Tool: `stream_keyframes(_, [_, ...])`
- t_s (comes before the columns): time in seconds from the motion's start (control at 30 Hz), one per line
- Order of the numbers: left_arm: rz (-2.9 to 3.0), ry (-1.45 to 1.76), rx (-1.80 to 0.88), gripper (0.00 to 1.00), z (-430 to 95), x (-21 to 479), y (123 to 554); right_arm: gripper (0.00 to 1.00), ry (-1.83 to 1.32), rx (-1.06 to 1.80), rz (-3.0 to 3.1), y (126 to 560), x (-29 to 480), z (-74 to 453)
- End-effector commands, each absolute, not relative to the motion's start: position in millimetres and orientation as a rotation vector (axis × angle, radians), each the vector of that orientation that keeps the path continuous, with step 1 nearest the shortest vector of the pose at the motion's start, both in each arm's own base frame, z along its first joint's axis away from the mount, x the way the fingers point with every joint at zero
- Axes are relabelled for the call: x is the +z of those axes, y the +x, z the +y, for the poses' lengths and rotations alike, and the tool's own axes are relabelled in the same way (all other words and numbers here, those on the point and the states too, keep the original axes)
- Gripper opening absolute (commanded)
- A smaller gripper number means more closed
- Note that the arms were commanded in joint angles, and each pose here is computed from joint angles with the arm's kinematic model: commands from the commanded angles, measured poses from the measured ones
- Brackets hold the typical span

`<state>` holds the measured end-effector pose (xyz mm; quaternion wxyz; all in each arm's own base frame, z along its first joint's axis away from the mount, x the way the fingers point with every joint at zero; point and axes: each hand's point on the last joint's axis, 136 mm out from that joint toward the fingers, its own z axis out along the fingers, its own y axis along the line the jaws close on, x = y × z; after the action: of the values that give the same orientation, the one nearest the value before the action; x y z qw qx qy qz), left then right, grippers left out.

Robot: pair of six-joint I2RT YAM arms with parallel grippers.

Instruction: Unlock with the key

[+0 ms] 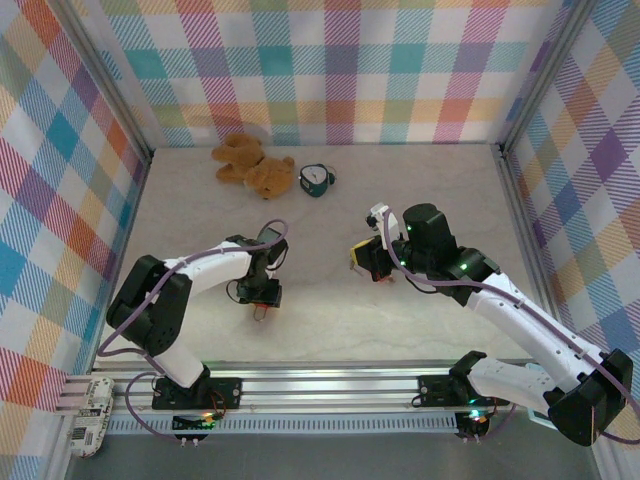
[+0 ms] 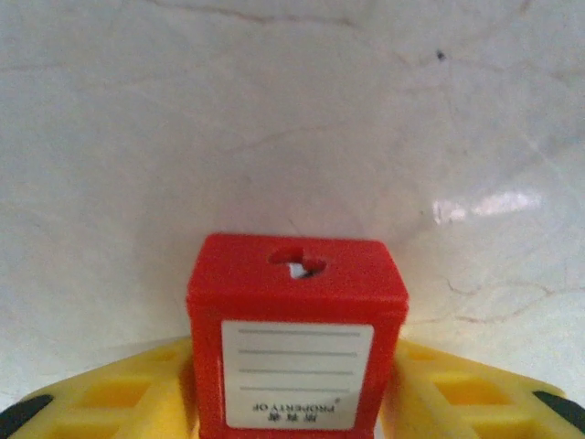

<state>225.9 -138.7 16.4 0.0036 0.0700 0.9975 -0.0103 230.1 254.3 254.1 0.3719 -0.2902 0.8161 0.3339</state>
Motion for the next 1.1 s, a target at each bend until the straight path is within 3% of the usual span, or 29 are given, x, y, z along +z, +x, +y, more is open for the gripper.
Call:
stream_keyframes(0.0, [3.216, 0.222, -0.039, 0.51, -133, 17, 202, 0.0, -0.742, 0.887, 2.061, 231, 260, 258])
stream_keyframes(0.67, [3.217, 0.243, 0.001, 0.48, -137, -1, 216, 0.0, -0.742, 0.897, 2.065, 226, 255, 255])
stream_keyframes(1.07, [3.176, 0.256, -0.074, 0.34, -145, 6, 221, 0.0, -0.749, 0.904, 2.06, 227, 257, 257])
